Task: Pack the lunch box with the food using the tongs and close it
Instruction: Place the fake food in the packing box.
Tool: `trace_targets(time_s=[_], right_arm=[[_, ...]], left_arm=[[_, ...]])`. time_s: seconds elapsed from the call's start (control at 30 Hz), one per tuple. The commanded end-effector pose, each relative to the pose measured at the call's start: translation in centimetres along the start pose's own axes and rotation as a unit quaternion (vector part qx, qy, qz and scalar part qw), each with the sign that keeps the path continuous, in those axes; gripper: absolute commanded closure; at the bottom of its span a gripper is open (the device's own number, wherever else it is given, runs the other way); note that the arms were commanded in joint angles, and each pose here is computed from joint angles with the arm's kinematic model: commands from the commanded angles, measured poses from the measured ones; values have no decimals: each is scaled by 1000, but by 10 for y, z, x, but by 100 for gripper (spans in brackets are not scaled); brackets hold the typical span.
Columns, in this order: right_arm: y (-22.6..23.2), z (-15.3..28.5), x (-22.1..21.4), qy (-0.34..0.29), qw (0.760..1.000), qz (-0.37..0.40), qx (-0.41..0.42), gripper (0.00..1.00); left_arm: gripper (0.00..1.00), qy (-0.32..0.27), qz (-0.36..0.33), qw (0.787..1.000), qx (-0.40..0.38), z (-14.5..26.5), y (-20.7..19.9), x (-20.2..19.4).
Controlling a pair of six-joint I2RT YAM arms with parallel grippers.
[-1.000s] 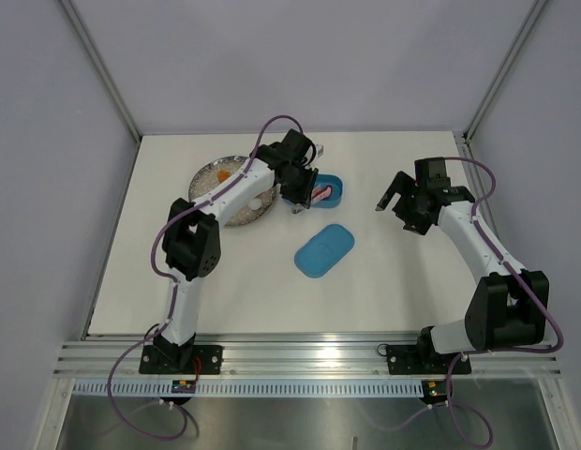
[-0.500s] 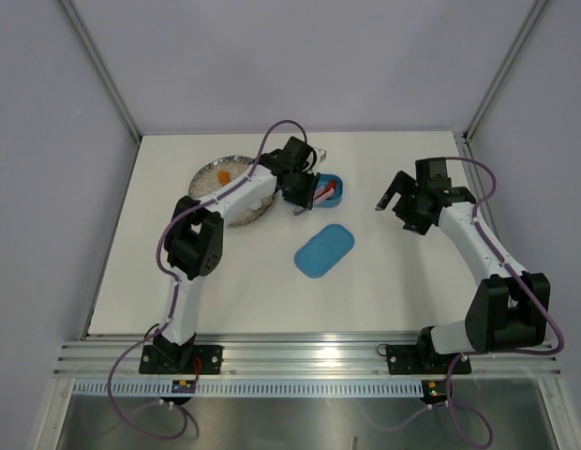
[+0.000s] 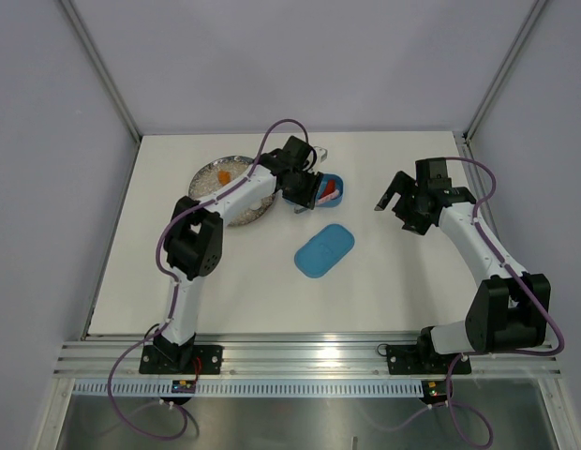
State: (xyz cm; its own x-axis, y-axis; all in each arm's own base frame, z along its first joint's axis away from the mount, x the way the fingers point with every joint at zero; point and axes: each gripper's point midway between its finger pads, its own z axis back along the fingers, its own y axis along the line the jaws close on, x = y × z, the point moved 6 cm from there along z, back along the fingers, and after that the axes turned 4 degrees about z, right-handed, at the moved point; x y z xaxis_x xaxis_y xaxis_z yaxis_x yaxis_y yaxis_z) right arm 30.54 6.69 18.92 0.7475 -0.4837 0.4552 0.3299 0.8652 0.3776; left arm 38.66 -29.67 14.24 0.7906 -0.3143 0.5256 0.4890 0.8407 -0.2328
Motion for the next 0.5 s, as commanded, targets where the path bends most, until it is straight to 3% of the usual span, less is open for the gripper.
trace_targets(time_s=[0.0, 0.47], right_arm=[[7, 9, 6, -23, 1000, -1, 22, 0], [8, 11, 6, -23, 999, -1, 27, 1]], left_arm=[[55, -64, -17, 998, -10, 34, -9, 28], [59, -86, -15, 996, -10, 54, -13, 36]])
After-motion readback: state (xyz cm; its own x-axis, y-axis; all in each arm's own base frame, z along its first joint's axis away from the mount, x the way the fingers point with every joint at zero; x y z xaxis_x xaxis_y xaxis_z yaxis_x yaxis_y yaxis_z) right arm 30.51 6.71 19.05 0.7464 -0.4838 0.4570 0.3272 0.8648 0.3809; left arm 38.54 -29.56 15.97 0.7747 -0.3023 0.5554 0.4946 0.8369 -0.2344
